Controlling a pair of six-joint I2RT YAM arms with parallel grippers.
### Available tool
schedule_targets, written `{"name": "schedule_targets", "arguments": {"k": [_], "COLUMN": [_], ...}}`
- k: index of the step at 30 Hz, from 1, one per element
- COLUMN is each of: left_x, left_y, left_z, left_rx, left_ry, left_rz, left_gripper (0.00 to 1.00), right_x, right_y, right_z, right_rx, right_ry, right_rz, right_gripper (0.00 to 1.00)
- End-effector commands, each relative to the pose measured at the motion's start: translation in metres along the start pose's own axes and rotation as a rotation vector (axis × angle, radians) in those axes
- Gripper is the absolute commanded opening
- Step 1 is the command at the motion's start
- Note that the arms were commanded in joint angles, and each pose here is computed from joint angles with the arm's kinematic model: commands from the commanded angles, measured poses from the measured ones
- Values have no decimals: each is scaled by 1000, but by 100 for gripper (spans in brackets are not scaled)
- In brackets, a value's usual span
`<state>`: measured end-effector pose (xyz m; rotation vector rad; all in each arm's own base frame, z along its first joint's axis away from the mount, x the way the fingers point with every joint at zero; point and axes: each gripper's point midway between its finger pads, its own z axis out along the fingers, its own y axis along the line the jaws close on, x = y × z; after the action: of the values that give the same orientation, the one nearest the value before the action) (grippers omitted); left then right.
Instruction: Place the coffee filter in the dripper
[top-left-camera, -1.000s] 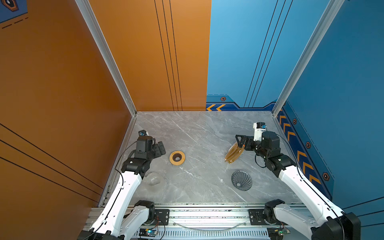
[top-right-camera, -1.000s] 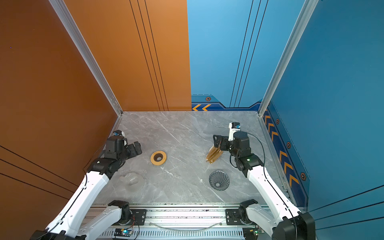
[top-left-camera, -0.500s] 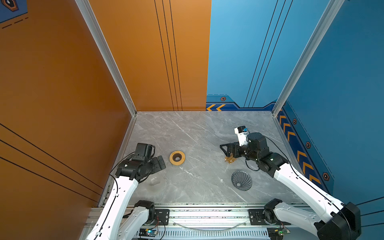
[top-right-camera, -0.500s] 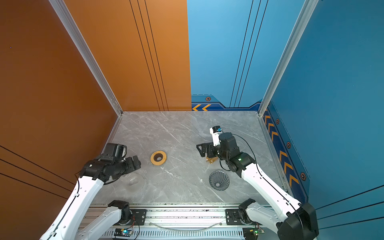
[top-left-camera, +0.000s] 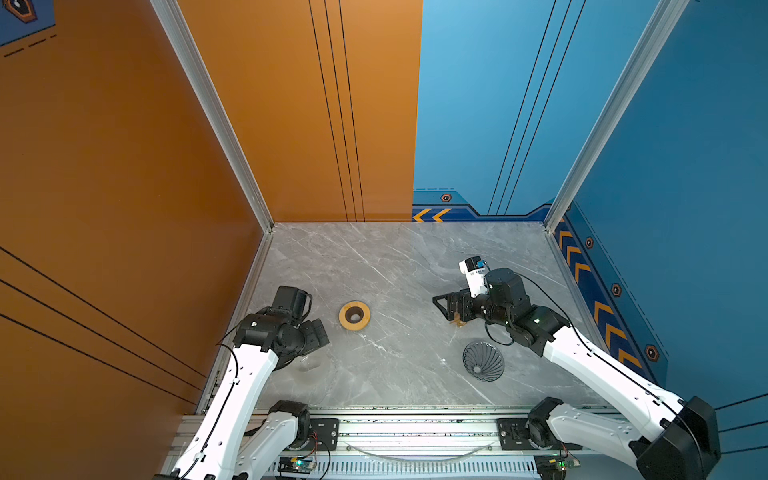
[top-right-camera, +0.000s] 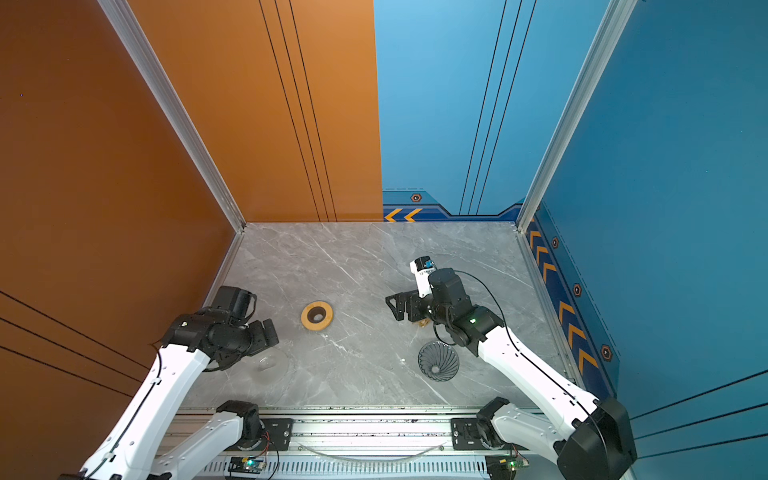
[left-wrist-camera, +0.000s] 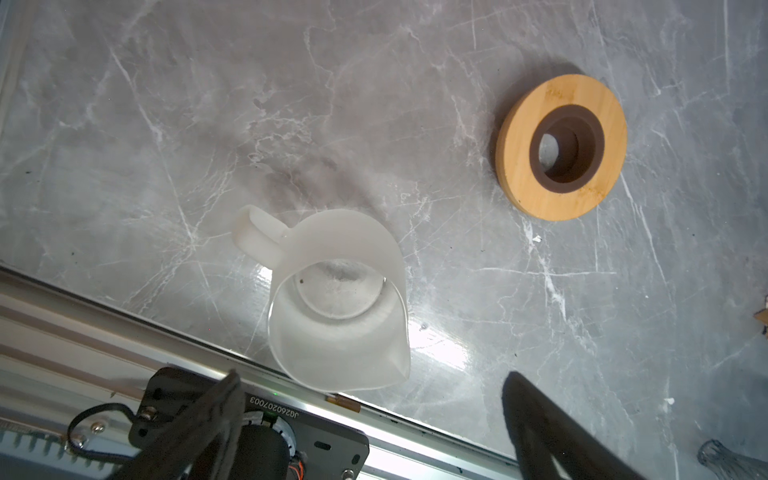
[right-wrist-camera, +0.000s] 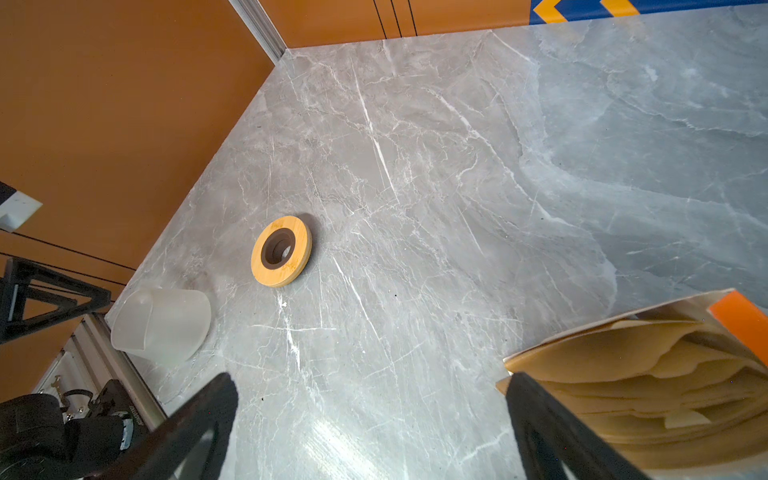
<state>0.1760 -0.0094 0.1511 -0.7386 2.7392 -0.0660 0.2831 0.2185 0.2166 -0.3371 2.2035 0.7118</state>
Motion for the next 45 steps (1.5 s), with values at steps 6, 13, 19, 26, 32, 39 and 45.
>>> {"name": "schedule_targets", "arguments": {"k": [6, 13, 19, 26, 32, 39, 45], "left_x": [9, 17, 21, 23, 27, 28, 22], "left_y": [21, 21, 17, 11, 7, -15, -34], "left_z": [16, 26, 34, 41, 45, 54, 55], "left_rx": [-103, -118, -102, -86, -66, 39, 134], "left_ry": [72, 139, 175, 204, 231, 262, 267], "left_rz": [-68, -86, -95, -103, -106, -131, -144], "left_gripper": [98, 98, 98, 98, 98, 98, 98], "right_x": [5, 6, 8, 8, 9, 7, 9], "right_y": [-6, -8, -8, -9, -10, -11, -13], "right_z": [-1, 1, -1, -4, -6, -6, -5], "right_rx": [38, 45, 50, 58, 60, 68, 75], "right_ry": [15, 18, 23, 18, 16, 11, 17], "right_rz": [-13, -12, -10, -9, -6, -8, -7], "right_gripper": [100, 100, 100, 100, 100, 100, 100]}}
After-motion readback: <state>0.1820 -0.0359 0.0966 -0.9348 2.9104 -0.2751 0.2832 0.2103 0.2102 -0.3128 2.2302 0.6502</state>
